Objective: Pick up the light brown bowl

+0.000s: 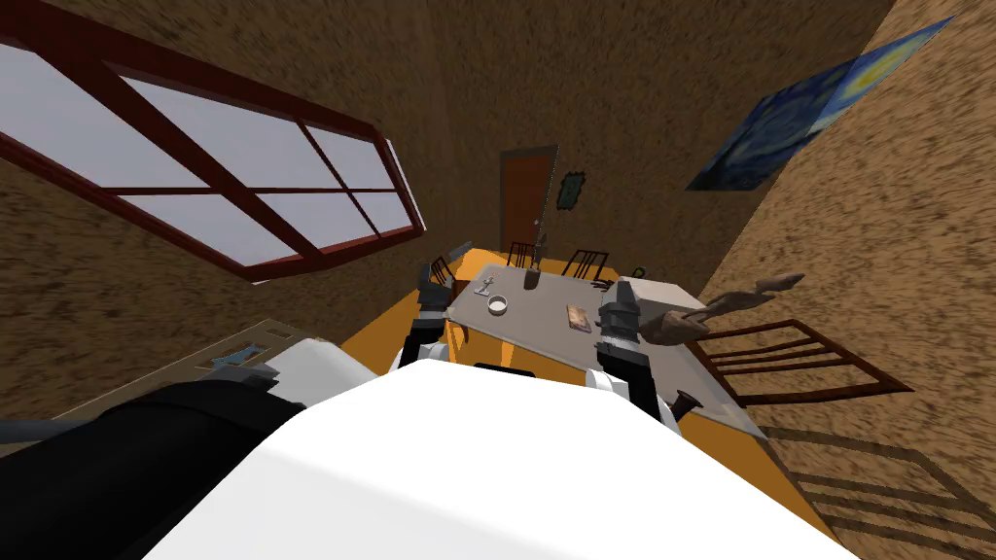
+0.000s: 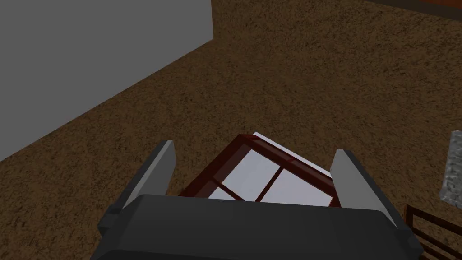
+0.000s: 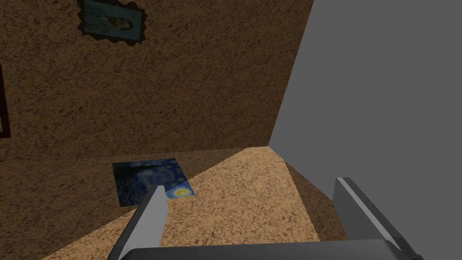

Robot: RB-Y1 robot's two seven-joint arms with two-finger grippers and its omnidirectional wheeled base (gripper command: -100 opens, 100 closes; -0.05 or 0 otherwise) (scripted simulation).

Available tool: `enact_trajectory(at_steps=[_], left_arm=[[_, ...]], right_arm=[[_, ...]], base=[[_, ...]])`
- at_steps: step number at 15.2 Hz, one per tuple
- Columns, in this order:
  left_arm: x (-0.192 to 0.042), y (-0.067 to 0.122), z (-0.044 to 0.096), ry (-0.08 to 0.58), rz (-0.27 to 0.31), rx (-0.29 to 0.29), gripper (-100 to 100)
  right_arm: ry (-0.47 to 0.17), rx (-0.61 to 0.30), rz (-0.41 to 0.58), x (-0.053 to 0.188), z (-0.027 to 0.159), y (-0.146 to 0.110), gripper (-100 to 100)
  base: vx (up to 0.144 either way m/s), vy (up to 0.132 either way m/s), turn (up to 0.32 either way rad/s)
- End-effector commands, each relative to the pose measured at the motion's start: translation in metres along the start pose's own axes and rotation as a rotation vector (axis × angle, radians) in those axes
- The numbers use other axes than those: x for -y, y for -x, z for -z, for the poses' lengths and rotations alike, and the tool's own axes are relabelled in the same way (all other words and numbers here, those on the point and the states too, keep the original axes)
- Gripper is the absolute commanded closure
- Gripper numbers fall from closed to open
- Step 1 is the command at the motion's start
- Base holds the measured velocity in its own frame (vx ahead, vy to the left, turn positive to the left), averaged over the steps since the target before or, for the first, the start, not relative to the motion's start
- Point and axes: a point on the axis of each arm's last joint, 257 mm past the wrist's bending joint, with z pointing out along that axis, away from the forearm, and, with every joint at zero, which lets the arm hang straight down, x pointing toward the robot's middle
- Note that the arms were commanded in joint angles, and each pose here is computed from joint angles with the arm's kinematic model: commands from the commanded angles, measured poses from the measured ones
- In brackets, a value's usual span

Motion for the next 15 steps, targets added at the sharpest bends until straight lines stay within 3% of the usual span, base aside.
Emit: enact_trajectory(at_steps=[1, 4, 8, 12, 13, 14, 15], left_arm=[[-0.006, 0.0, 0.0, 0.02, -0.014, -0.022, -100], [-0.029, 0.008, -0.003, 0.088, -0.045, -0.056, -100], [-0.052, 0.022, -0.005, 0.152, -0.063, -0.059, -100], [-0.079, 0.043, -0.007, 0.229, -0.076, -0.042, -100], [-0.093, 0.056, -0.007, 0.271, -0.081, -0.026, -100], [-0.093, 0.056, -0.007, 0.271, -0.081, -0.026, -100], [-0.107, 0.071, -0.008, 0.311, -0.084, -0.006, -100]], right_arm=[[0.0, 0.0, 0.0, 0.0, 0.0, 0.0, 0], [0.0, 0.0, 0.0, 0.0, 0.0, 0.0, 0], [0.0, 0.0, 0.0, 0.0, 0.0, 0.0, 0], [0.0, 0.0, 0.0, 0.0, 0.0, 0.0, 0], [0.0, 0.0, 0.0, 0.0, 0.0, 0.0, 0], [0.0, 0.0, 0.0, 0.0, 0.0, 0.0, 0], [0.0, 0.0, 0.0, 0.0, 0.0, 0.0, 0]], base=[[-0.002, 0.006, -0.087], [-0.014, 0.041, -0.25], [-0.012, 0.055, -0.239], [-0.005, 0.047, -0.251], [-0.003, 0.049, -0.252], [-0.003, 0.052, -0.205], [-0.003, 0.05, -0.231]])
